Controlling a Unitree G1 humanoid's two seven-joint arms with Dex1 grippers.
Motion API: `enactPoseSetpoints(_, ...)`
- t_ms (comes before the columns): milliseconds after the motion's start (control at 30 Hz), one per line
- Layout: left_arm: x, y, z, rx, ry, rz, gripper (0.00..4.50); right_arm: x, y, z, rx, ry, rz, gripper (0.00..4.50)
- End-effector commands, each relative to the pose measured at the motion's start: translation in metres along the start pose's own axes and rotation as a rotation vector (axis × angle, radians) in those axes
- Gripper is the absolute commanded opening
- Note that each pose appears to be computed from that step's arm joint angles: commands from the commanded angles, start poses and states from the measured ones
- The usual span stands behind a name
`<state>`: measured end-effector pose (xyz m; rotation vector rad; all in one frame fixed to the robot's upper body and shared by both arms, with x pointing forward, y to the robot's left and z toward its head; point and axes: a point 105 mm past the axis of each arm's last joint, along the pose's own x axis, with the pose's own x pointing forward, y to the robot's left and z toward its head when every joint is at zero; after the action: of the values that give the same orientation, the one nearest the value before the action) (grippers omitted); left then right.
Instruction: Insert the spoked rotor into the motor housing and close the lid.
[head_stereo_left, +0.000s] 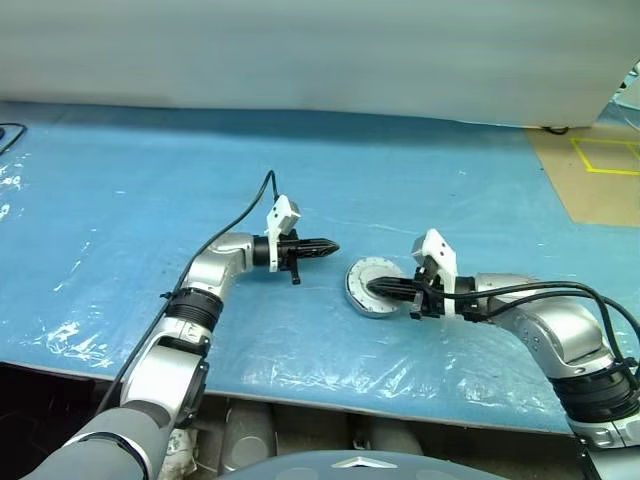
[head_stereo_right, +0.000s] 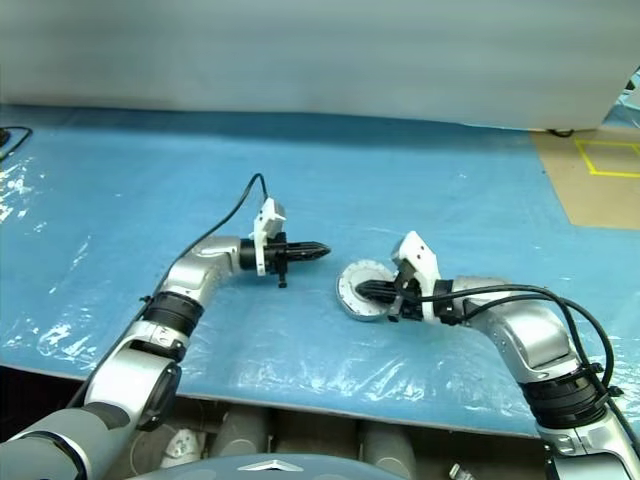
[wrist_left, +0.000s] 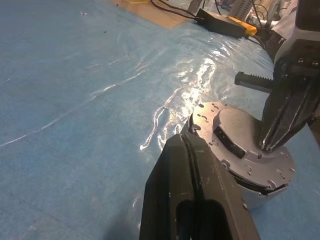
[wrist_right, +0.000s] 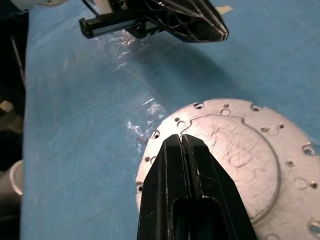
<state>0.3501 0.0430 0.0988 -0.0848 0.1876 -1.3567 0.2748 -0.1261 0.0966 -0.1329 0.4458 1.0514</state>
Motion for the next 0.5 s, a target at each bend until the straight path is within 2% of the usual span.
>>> enactPoseSetpoints(33,0.000,0.001,0.010,0.043,-0.023,0.005,0.02,-0.001,-0.011,0.013,0.042,-0.110,-0.074,0.00)
enactPoseSetpoints(100,0.000,0.001,0.010,0.045,-0.022,0.008,0.02,-0.004,-0.008,0.018,0.055,-0.145,-0.057,0.00)
enactPoseSetpoints(267,-0.002,0.000,0.007,0.046,-0.013,0.000,0.00,-0.004,-0.005,0.003,0.026,-0.074,-0.061,1.10)
enactPoseSetpoints(500,-0.009,-0.024,0.006,0.068,-0.026,-0.121,0.00,-0.001,0.002,-0.010,0.001,-0.024,-0.065,3.47)
